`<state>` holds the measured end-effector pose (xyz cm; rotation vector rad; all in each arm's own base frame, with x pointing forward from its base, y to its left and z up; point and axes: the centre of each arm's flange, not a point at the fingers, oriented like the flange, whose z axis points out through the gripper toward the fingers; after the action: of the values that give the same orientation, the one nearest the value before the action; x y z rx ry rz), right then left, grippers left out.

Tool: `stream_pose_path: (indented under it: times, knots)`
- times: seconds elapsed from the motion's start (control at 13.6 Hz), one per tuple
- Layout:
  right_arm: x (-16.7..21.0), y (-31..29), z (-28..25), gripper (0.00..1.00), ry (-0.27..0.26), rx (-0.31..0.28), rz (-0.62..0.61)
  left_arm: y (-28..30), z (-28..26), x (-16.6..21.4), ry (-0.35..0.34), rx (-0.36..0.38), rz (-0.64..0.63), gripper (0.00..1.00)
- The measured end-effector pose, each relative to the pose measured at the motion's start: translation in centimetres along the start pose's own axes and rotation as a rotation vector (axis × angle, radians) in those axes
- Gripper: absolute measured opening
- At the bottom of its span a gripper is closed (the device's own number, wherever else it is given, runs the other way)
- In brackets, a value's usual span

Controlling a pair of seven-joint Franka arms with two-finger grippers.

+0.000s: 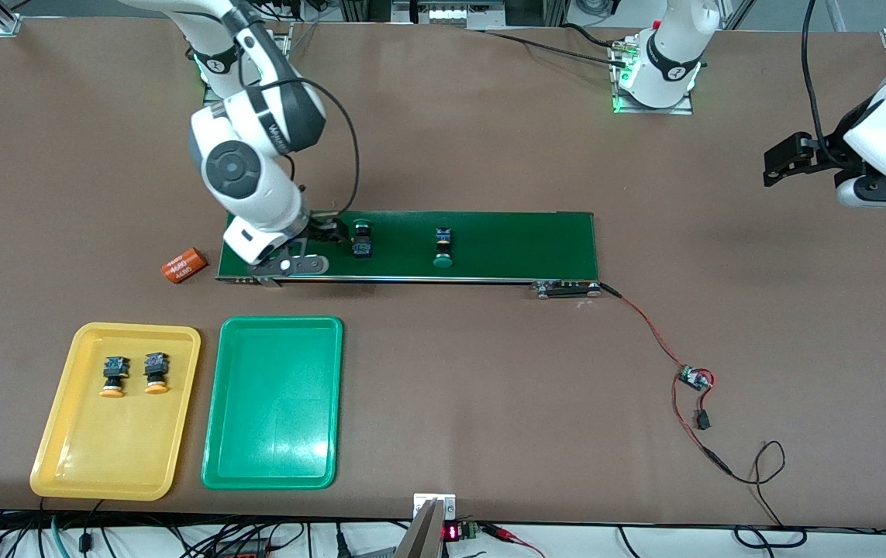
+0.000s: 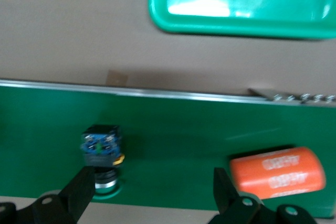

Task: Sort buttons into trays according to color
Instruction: 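Reach the right gripper to the belt and grasp a green-capped button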

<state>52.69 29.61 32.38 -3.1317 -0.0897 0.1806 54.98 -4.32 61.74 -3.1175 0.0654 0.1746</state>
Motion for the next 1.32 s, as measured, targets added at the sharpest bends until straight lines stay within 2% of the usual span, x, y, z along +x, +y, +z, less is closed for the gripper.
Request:
stream_pose_path:
  times: [0.44,0.88,1.18,1.25,1.32]
  knots:
    - [-1.1,-2.9,3.1,1.0,-0.018,-0.008,-0.03,0.1,0.1,-0.1,-0.012,0.001,0.003,1.0]
    - [-0.8,-2.7,7.7,1.0,-0.017,-0.002,-0.024,0.2,0.1,-0.2,-0.017,0.001,0.003,1.0]
    - [-1.1,-2.4,8.7,0.54,-0.03,-0.008,-0.02,0.2,0.2,-0.2,-0.019,0.001,0.005,1.0]
    - [-1.0,-2.3,8.7,0.44,-0.029,-0.007,-0.018,0.3,0.2,-0.2,-0.019,0.002,0.005,1.0]
    - [-0.9,-2.2,8.5,0.41,-0.026,-0.004,-0.015,0.3,0.2,-0.2,-0.02,0.002,0.006,1.0]
